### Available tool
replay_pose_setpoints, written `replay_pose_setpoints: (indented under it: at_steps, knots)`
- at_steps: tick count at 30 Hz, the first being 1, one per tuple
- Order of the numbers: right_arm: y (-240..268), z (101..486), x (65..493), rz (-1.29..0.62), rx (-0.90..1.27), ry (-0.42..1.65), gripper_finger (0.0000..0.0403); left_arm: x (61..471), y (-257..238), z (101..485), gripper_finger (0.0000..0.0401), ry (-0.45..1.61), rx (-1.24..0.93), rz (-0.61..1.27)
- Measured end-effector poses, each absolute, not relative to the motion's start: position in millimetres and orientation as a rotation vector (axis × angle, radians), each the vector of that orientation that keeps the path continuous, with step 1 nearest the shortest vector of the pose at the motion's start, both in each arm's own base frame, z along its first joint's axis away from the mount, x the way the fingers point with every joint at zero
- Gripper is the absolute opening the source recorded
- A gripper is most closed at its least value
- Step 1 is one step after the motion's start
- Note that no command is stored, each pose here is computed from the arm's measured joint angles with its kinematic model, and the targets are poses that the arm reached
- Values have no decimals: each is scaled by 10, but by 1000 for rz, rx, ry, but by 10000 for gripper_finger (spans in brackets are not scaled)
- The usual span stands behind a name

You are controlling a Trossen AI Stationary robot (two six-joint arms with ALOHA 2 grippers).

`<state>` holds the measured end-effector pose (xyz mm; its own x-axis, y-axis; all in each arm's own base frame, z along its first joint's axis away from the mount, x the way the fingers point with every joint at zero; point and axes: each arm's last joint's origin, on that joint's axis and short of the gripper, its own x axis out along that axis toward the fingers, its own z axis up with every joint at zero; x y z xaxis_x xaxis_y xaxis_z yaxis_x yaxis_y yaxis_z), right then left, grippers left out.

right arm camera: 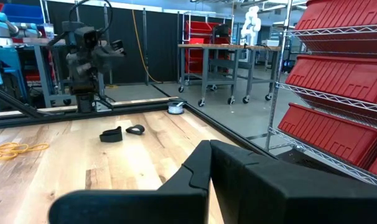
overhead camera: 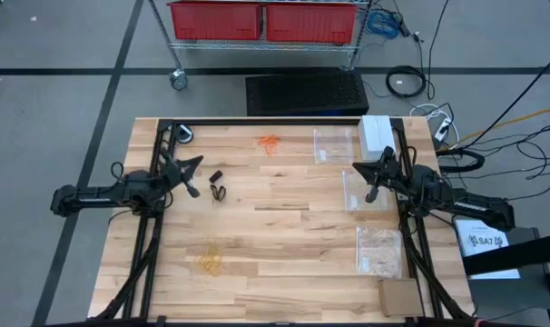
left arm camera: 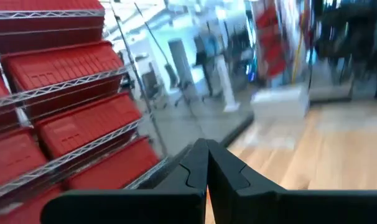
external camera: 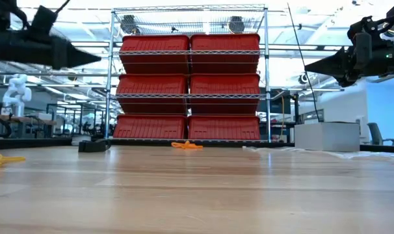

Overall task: Sort rubber bands
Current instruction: Open the top right zip bag

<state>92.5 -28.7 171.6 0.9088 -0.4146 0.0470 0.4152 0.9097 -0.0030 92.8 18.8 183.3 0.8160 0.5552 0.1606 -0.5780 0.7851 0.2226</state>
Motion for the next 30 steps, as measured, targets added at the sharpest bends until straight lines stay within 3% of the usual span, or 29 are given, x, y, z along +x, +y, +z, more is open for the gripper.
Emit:
replay_pose_setpoints:
  at_steps: [3, 11, 19, 23, 30]
  knots:
    - [-287, 1716, 925, -429, -13, -46, 0, 928, 159, 1906, 6, -215, 142, 497]
    - [-287, 1715, 925, -428, -13, -46, 0, 906, 162, 1974, 6, -291, 113, 515]
    - [-287, 1715, 925, -428, -13, -45, 0, 923, 162, 1948, 6, -255, 142, 514]
    - [-287, 1715, 925, -428, -13, -45, 0, 965, 138, 1929, 6, -225, 219, 421]
    - [-287, 1715, 925, -428, -13, -46, 0, 1204, 136, 1754, 6, 17, 265, 352]
